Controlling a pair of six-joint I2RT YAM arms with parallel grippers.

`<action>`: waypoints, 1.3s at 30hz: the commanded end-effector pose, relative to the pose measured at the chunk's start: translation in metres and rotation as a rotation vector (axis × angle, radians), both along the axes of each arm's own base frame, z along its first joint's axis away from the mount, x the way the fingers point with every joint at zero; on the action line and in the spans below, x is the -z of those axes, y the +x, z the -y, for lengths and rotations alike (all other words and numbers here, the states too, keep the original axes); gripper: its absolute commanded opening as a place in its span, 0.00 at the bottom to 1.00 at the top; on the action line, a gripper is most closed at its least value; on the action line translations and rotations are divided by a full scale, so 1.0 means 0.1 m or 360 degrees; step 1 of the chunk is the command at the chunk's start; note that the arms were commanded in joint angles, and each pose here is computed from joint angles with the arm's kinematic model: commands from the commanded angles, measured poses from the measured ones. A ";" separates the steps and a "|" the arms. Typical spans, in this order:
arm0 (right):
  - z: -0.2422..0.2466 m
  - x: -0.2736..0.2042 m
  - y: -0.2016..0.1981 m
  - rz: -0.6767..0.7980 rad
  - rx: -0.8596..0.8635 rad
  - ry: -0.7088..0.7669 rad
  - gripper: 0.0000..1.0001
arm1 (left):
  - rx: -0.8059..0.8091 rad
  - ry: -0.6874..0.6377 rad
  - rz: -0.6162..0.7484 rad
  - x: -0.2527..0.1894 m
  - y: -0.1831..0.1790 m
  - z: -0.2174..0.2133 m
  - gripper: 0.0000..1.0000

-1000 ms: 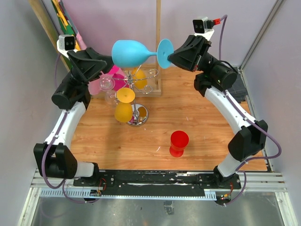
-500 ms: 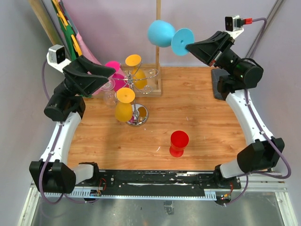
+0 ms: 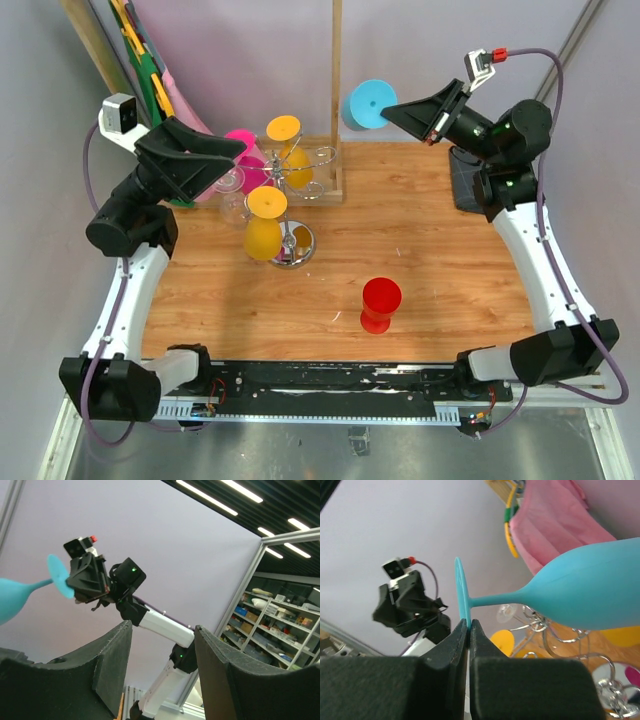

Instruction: Place the wine glass upside down on the wine glass rack

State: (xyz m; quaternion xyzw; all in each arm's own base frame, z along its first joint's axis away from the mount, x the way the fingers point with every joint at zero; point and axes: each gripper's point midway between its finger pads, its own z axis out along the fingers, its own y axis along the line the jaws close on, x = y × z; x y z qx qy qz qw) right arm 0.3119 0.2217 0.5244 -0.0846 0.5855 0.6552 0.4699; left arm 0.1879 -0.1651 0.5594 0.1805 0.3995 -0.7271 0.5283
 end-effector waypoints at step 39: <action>-1.03 1.28 0.58 -0.0562 -0.0109 -0.0516 0.01 | -0.0073 0.0037 0.0014 0.00 -0.09 0.00 0.57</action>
